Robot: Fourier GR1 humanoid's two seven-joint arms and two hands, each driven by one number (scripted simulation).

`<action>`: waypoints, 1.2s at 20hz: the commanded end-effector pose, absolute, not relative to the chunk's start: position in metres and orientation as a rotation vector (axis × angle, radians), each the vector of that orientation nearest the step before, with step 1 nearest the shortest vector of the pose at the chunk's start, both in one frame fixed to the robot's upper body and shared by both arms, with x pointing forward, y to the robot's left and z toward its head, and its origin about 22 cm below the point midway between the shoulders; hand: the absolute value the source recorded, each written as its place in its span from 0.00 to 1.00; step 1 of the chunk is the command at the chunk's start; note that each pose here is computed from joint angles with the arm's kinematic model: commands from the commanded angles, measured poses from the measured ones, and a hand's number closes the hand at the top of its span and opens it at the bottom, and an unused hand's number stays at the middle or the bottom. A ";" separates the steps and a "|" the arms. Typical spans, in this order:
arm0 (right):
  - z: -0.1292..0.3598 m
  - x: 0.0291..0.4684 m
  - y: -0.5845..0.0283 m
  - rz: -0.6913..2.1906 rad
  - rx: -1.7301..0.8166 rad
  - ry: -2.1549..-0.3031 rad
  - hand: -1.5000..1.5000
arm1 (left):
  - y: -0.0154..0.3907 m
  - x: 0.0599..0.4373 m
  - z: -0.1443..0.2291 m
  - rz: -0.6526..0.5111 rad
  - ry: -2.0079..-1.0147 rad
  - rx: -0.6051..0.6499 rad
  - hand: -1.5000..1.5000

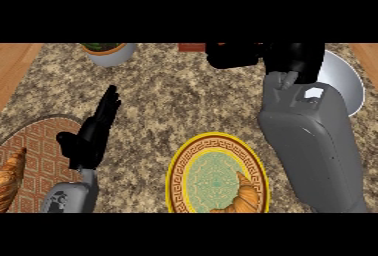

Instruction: Pick the squash from the plate and place it in the bowl

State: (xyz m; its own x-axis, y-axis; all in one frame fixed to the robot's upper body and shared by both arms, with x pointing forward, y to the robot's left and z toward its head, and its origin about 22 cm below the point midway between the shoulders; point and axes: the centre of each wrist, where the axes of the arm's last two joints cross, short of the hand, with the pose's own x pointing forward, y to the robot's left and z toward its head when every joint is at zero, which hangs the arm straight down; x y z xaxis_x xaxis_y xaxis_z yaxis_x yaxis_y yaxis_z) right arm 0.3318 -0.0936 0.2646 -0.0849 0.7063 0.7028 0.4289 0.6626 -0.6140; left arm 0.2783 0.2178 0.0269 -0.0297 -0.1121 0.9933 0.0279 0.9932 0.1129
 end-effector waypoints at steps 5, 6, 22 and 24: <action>0.268 0.370 -0.157 0.316 -1.129 -1.548 1.00 | 0.213 0.272 0.025 -0.124 -1.601 0.064 0.50; 0.245 0.387 -0.159 0.366 -1.161 -1.521 1.00 | 0.218 0.278 0.030 -0.118 -1.598 0.083 0.50; 0.157 0.420 -0.294 0.431 -1.338 -1.312 1.00 | 0.201 0.270 0.027 -0.115 -1.599 0.074 0.50; 0.152 0.427 -0.296 0.402 -1.332 -1.286 1.00 | 0.204 0.277 0.041 -0.120 -1.593 0.058 0.50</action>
